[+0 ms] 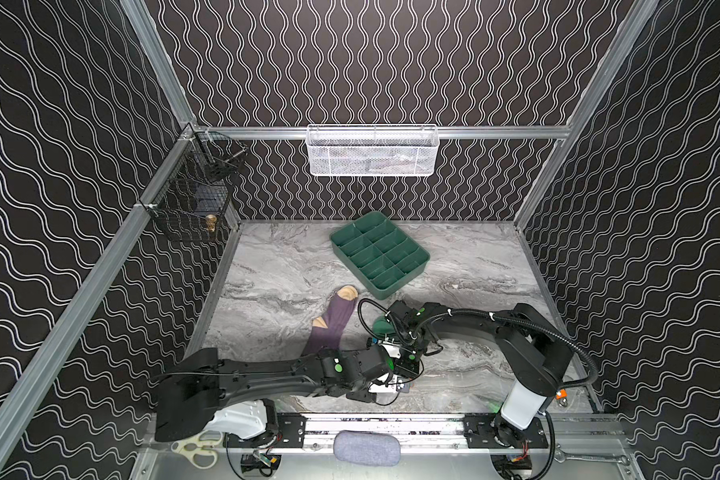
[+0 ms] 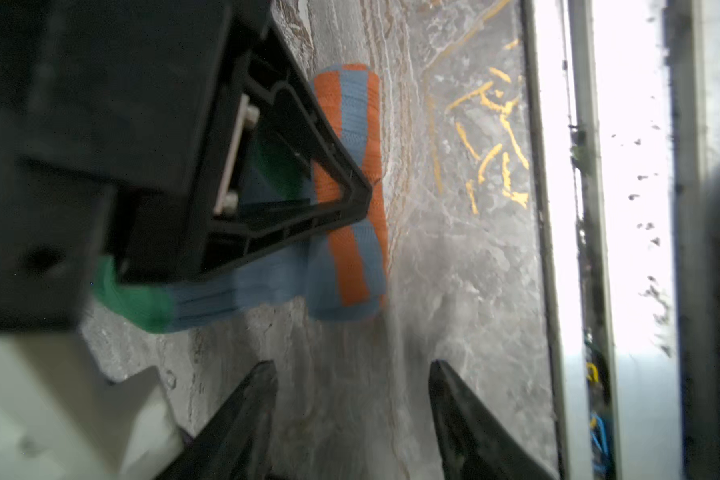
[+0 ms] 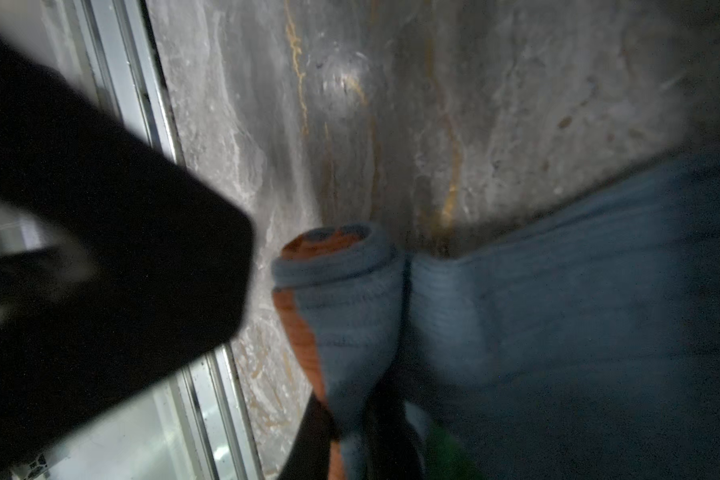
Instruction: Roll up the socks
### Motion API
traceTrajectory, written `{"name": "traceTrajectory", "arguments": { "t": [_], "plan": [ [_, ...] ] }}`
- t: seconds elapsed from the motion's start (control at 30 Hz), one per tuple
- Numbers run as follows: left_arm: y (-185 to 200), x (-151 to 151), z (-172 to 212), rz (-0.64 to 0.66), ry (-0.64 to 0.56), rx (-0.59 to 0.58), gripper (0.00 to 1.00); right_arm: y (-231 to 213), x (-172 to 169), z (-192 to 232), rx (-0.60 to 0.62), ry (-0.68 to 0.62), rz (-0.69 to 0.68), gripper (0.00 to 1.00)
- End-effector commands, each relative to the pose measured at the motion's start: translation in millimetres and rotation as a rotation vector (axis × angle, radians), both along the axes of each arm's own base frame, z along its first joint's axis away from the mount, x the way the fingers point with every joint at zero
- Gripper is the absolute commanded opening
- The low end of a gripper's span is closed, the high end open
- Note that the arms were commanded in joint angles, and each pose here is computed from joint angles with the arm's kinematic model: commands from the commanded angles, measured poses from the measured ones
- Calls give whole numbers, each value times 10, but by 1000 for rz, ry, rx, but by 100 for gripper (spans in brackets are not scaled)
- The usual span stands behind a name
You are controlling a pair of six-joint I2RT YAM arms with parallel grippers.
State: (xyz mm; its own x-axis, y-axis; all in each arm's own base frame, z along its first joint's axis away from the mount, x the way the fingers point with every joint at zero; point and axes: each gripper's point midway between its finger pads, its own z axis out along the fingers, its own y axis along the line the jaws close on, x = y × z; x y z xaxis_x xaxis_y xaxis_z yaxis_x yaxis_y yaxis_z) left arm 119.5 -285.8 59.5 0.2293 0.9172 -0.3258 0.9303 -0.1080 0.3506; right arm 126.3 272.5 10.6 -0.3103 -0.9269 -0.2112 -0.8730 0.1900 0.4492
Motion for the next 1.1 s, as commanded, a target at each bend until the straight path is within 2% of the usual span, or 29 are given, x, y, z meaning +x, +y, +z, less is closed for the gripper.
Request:
{"name": "traceTrajectory", "arguments": {
  "t": [0.0, 0.2, 0.37, 0.47, 0.63, 0.7, 0.73, 0.9, 1.0, 1.07],
  "plan": [
    [-300, 70, 10, 77, 18, -143, 62, -145, 514, -367, -118, -282, 10, 0],
    [-338, 52, -238, 86, 39, -94, 56, -160, 511, -376, -112, -265, 7, 0],
    [-419, 64, -350, 82, 51, -60, 46, -163, 526, -363, -106, -259, -1, 1],
    [-419, 74, -463, 76, 56, -4, 36, -166, 534, -346, -102, -254, -9, 1],
    [-352, 70, -533, 70, 56, 49, 11, -226, 546, -299, -98, -265, -37, 3],
    [-311, 53, -546, 67, 61, 65, 1, -237, 579, -251, -86, -281, -66, 9],
    [-297, 30, -555, 58, 72, 72, 0, -235, 591, -228, -78, -290, -79, 12],
    [-221, -72, -585, 22, 111, 99, 0, -223, 682, 34, -11, -377, -174, 33],
    [-215, -119, -576, 3, 134, 102, 0, -207, 797, 385, 84, -486, -266, 43],
    [-215, -169, -573, -18, 164, 108, 0, -228, 888, 663, 153, -577, -338, 47]
  ]
}}
